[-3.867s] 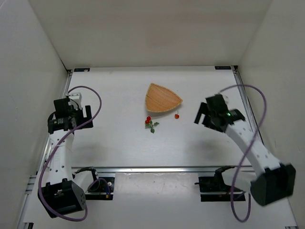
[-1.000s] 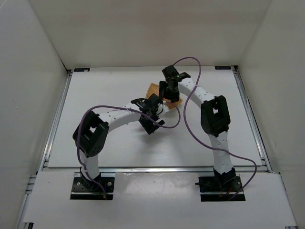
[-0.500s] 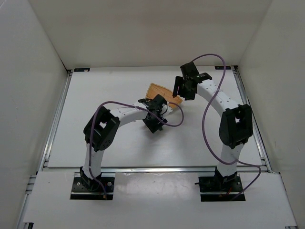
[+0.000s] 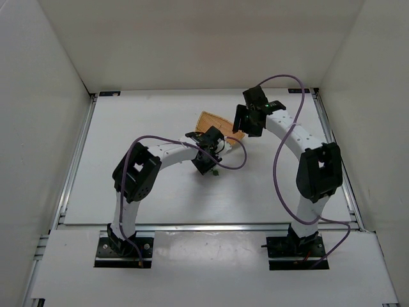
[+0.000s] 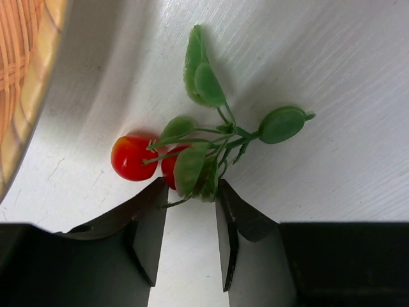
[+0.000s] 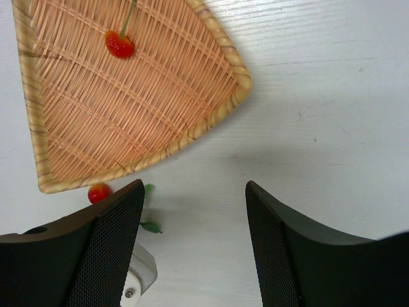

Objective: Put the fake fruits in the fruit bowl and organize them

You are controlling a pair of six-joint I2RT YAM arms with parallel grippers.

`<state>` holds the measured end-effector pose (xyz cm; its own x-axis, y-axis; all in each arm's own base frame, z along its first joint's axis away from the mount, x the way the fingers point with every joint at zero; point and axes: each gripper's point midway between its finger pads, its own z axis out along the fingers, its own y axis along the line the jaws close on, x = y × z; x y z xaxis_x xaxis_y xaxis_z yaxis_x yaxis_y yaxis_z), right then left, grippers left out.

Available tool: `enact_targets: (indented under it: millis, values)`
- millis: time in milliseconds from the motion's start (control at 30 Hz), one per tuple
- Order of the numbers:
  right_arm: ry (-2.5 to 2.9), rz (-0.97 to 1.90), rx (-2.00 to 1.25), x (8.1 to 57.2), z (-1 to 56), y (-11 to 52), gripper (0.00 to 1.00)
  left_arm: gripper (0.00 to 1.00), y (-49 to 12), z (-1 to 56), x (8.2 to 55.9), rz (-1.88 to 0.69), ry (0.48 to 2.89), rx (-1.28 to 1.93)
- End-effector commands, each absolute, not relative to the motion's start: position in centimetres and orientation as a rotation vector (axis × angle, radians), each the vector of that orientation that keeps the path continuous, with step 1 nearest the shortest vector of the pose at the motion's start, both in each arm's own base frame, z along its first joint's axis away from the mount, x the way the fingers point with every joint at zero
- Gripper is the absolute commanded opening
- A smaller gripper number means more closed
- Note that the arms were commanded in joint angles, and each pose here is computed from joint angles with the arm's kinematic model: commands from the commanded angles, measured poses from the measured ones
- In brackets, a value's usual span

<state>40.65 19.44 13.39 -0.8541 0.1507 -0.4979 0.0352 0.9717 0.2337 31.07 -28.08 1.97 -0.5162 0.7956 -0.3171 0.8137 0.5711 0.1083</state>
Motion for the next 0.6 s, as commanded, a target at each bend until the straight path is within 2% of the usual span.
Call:
enact_targets:
  millis: [0,100,167,233,333,467,567]
  values:
    - [2.522,0.303,0.153,40.8,15.2,18.9,0.69,0.46,-29.4,4.6,32.0,-0.116,2.399,1.295]
    - [2.531,0.299,0.153,40.4,14.9,18.7,0.69,0.39,-29.3,5.3,31.9,-0.121,2.387,1.288]
    - [2.521,0.304,0.153,40.3,15.4,18.6,0.69,0.39,-29.3,5.7,31.9,-0.125,2.378,1.283]
    - [2.53,0.287,0.157,40.1,14.9,18.4,0.68,0.32,-29.3,5.7,31.9,-0.125,2.378,1.283]
    - [2.531,0.286,0.157,39.9,14.9,18.3,0.68,0.3,-29.8,6.0,31.8,-0.131,2.364,1.289]
    - [2.531,0.286,0.157,39.7,15.0,18.2,0.68,0.1,-30.1,7.2,31.8,-0.129,2.328,1.293]
    - [2.531,0.286,0.157,39.7,15.0,18.2,0.68,0.1,-30.6,7.3,31.0,-0.136,2.314,1.318]
